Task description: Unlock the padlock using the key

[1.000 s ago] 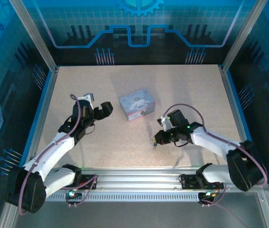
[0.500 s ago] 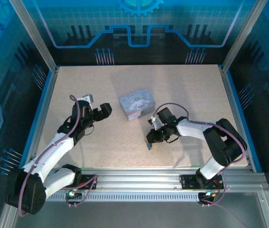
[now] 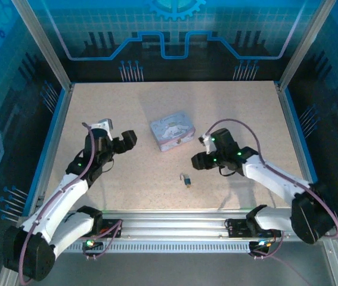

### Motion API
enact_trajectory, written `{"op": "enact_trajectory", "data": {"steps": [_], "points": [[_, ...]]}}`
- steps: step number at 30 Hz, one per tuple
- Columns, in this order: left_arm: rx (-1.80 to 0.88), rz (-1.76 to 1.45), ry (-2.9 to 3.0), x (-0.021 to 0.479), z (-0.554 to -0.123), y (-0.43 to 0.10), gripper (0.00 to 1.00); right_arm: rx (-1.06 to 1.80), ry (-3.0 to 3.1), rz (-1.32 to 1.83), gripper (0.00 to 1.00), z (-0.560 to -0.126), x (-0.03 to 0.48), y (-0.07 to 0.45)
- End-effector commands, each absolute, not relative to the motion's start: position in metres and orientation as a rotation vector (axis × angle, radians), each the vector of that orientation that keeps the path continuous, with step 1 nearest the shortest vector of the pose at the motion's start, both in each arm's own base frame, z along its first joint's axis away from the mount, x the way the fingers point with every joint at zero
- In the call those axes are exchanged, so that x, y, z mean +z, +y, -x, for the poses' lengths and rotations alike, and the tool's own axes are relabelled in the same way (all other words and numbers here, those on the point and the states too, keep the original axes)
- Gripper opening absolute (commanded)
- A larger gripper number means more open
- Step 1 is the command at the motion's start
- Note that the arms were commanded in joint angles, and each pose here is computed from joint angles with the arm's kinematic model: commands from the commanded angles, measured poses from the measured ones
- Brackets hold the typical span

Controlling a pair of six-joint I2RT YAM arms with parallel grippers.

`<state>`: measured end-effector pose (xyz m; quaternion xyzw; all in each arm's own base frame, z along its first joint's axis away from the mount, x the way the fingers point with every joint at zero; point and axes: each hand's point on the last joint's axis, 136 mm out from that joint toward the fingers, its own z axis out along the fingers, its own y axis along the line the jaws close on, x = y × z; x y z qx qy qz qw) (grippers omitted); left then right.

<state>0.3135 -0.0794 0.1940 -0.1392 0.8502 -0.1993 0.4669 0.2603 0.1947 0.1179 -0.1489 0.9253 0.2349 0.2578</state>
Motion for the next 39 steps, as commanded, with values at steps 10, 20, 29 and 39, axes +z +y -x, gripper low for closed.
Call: {"op": "enact_trajectory", "data": {"steps": [10, 20, 29, 39], "points": [[-0.305, 0.273, 1.924, 0.227, -0.315, -0.052, 0.99, 0.196, 2.221, 0.112, 0.85, -0.303, 0.164, 0.075], [0.103, 0.144, 1.867, 0.188, -0.338, -0.018, 0.99, -0.130, 2.033, 0.121, 1.00, -0.336, 0.140, 0.015], [0.144, 0.084, 1.971, 0.115, -0.364, -0.023, 0.99, -0.082, 2.001, 0.144, 1.00, -0.373, 0.116, 0.014], [0.081, 0.012, 1.925, 0.117, -0.389, -0.023, 0.99, 0.095, 1.900, 0.140, 1.00, -0.382, 0.122, 0.024]]}}
